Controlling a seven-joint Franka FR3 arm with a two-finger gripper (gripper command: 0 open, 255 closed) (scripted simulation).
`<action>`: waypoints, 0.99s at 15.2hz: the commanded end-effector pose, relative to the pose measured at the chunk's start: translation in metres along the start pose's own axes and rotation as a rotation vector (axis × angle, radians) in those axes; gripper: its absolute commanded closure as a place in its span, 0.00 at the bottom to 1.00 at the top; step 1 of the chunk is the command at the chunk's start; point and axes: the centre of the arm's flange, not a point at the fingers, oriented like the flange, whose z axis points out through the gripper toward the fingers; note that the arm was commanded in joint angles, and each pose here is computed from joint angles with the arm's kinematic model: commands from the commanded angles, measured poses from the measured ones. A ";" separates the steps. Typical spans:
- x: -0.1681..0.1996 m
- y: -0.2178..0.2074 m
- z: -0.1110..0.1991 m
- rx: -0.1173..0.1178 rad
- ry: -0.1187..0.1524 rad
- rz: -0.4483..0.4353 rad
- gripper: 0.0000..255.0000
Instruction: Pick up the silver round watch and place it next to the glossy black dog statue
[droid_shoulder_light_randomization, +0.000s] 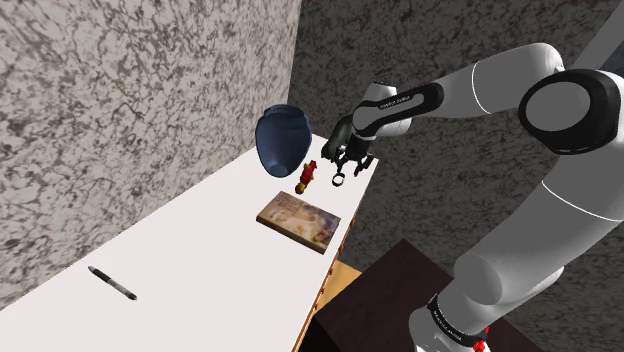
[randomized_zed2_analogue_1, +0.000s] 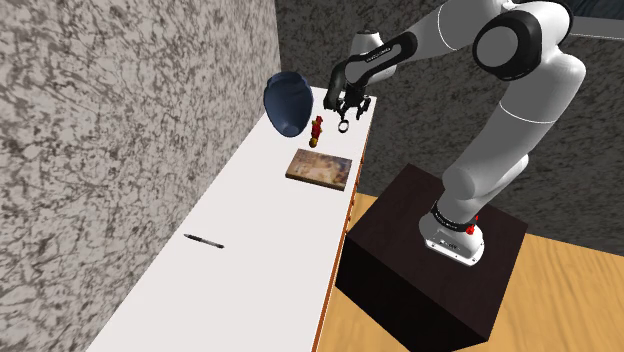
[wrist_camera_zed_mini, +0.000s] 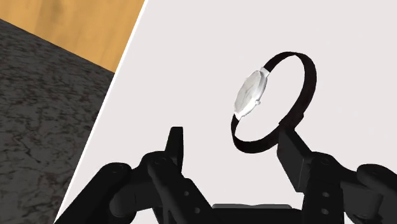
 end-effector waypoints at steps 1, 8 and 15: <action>0.000 0.000 0.000 0.000 0.000 0.000 0.00; 0.000 0.000 -0.050 0.000 0.000 0.000 0.00; 0.000 0.000 -0.050 0.000 0.000 0.000 0.00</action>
